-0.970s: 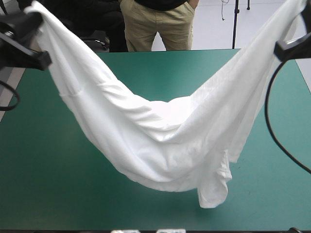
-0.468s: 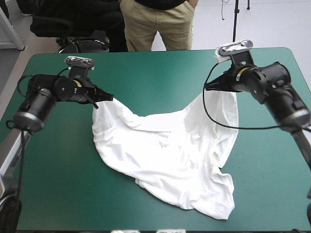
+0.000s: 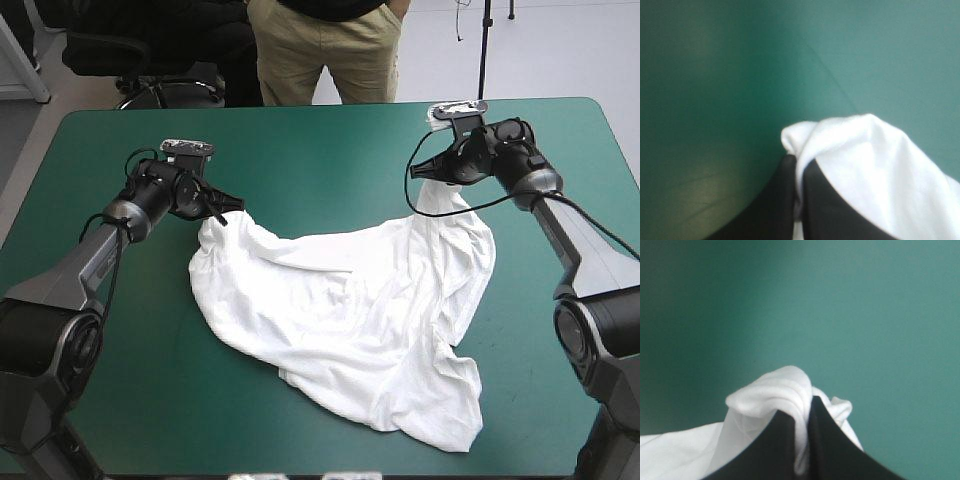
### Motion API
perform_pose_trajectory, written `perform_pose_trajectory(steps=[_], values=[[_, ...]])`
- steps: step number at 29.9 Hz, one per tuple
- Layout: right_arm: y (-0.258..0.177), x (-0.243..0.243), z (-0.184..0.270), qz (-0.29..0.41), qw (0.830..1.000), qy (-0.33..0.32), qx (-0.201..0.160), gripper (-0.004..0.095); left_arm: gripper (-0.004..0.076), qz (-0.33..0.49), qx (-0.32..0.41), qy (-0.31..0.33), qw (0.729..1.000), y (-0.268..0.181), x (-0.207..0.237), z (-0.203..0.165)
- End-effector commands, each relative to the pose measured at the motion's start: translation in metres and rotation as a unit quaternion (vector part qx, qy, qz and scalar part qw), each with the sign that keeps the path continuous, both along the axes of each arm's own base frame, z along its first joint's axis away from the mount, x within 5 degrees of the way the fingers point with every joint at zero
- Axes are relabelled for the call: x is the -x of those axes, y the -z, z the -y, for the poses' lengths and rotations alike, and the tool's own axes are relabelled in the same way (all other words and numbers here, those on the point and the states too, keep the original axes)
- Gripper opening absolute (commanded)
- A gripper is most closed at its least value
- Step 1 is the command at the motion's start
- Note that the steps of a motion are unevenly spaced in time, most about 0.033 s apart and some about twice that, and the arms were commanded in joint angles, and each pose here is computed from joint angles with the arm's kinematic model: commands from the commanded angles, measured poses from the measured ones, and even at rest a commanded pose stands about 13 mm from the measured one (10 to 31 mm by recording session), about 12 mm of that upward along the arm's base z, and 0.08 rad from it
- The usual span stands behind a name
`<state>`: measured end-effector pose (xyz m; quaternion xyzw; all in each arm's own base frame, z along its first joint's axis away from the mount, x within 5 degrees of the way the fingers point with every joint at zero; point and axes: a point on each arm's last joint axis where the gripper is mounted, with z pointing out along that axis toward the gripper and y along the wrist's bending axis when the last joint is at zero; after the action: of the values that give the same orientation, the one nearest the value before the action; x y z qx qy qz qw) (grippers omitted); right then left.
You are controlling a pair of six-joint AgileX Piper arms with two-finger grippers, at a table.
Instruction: Fold the cloth
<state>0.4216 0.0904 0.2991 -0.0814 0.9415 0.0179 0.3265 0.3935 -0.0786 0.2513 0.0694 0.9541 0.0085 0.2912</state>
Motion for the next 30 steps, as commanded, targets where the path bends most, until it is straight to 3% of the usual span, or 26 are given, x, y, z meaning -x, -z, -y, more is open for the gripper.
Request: perform_pose_trajectory(steps=[1, 4, 6, 8, 11, 14, 16, 25, 30], values=[[-0.025, -0.007, 0.008, 0.045, 0.999, 0.012, -0.019, -0.0017, -0.0018, 0.073, 0.013, -0.009, 0.997, -0.028, -0.009, -0.003], [-0.019, -0.009, 0.009, 0.03, 0.999, 0.011, -0.014, -0.001, -0.0006, 0.074, -0.006, -0.008, 0.997, -0.023, -0.015, -0.008], [-0.018, -0.009, 0.009, 0.028, 1.0, 0.007, -0.01, 0.0027, 0.0053, 0.072, -0.012, -0.008, 0.997, -0.02, -0.017, -0.01], [-0.018, -0.009, 0.008, 0.025, 1.0, 0.003, -0.015, 0.0126, 0.0168, 0.065, -0.009, -0.012, 0.998, -0.02, -0.016, -0.012], [-0.02, -0.008, 0.007, 0.011, 0.998, -0.019, -0.062, 0.0377, 0.0405, 0.053, 0.005, -0.024, 0.998, -0.029, -0.016, -0.011], [-0.028, -0.004, 0.012, -0.013, 0.998, -0.031, -0.046, 0.0547, 0.0542, 0.044, -0.006, -0.032, 0.999, -0.049, -0.016, -0.013], [-0.039, 0.001, 0.018, -0.019, 0.999, -0.019, -0.023, 0.0544, 0.0552, 0.045, -0.02, -0.028, 0.998, -0.067, -0.013, -0.015], [-0.11, 0.044, 0.031, 0.042, 0.999, -0.009, -0.023, 0.0499, 0.054, 0.106, -0.038, 0.007, 0.994, -0.147, 0.035, -0.025], [-0.124, 0.055, 0.033, 0.056, 0.998, -0.009, -0.023, 0.0499, 0.054, 0.105, -0.029, 0.007, 0.994, -0.15, 0.042, -0.025]])
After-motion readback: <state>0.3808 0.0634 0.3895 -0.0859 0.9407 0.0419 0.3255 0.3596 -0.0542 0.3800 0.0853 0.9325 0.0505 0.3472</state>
